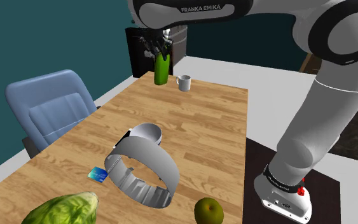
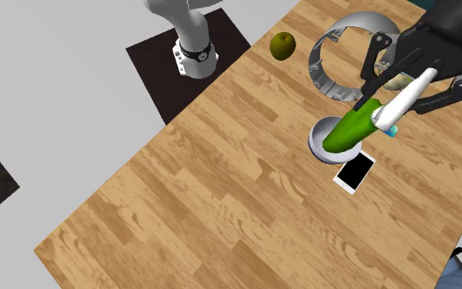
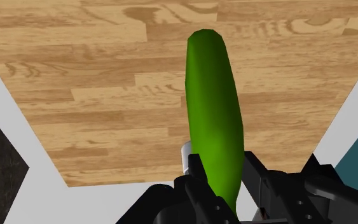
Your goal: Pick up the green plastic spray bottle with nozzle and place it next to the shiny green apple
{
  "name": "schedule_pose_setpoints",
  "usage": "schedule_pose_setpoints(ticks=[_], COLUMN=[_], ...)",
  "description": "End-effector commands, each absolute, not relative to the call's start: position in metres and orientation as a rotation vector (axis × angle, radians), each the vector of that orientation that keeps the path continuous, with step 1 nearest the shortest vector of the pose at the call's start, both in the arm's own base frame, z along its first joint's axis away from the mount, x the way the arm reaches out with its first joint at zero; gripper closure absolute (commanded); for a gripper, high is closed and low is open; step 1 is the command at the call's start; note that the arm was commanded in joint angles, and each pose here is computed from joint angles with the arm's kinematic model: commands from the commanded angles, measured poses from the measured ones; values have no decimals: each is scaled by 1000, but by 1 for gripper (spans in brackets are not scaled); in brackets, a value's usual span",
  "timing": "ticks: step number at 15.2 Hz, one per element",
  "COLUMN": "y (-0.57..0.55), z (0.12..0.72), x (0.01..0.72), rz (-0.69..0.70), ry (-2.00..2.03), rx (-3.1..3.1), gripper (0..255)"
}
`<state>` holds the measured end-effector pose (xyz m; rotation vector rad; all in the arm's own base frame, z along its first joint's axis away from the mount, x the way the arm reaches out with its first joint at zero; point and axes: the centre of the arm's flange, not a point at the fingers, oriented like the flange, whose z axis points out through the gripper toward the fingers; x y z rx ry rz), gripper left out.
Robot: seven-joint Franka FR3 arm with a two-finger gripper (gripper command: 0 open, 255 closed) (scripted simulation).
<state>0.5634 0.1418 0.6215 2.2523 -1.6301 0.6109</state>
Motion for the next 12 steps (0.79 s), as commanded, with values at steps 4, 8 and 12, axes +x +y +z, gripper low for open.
schedule_pose_setpoints(ticks=[4,8,12], y=[182,216,249], z=[622,622,622], x=[512,471,431], rz=[610,610,610], ry=[-1631,-1631,-1631], rx=[2251,2251,2251], gripper=[255,255,255])
